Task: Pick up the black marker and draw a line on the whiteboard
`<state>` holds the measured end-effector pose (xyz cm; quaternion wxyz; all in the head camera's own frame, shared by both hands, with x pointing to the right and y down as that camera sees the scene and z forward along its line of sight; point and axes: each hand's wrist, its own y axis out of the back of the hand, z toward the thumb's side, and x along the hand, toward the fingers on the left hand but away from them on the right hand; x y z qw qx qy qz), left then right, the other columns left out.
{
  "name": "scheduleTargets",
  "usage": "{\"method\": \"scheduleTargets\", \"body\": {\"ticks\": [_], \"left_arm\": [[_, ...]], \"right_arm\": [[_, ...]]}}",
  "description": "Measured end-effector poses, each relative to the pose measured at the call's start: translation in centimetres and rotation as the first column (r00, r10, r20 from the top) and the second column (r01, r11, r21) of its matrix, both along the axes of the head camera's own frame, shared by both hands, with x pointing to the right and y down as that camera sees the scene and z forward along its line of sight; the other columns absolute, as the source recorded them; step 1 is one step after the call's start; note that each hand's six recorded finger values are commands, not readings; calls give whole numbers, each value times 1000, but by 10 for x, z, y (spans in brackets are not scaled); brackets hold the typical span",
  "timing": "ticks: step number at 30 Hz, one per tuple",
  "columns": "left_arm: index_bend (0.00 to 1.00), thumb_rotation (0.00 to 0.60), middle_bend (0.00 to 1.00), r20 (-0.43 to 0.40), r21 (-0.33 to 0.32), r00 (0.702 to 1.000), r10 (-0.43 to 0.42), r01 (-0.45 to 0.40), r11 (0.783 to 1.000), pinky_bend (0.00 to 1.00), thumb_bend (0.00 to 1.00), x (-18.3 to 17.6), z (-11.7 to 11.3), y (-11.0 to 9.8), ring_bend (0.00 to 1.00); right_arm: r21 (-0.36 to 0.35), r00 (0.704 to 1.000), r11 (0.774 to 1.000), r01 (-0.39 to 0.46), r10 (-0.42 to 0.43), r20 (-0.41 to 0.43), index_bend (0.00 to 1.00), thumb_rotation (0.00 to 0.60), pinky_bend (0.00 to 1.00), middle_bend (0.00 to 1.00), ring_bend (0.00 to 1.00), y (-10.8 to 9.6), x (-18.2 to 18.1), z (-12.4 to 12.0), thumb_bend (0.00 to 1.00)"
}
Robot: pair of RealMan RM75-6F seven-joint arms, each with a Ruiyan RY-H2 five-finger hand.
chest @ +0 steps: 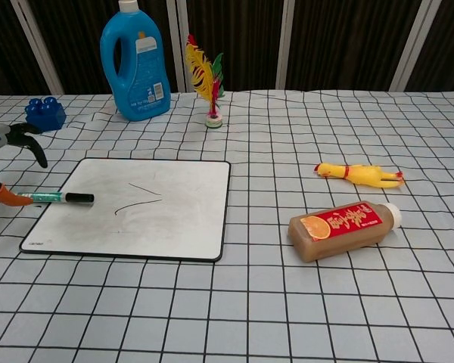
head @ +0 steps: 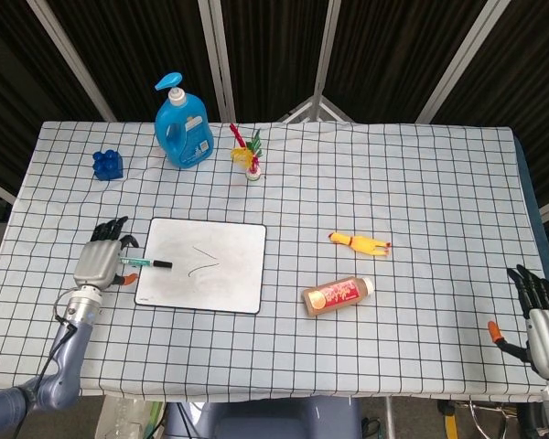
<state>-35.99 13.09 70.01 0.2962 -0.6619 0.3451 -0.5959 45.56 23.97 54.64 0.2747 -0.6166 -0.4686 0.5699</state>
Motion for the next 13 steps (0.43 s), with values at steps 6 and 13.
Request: {"method": "scheduleTargets", "body": {"ticks": [6, 13], "left_arm": [[0, 600, 0, -60, 53, 997, -57, 60, 997, 0, 163, -14, -36, 6, 0], [0, 600, 0, -91, 124, 994, -66, 77, 989, 0, 162, -39, -90, 39, 0]], "right_arm": [[-19, 1000, 1000, 18, -19, -19, 0, 600, 0, 0, 0, 1, 0, 2, 354], [-39, 999, 998, 42, -44, -31, 0, 600, 0, 0, 0, 2, -2, 4, 354]]}}
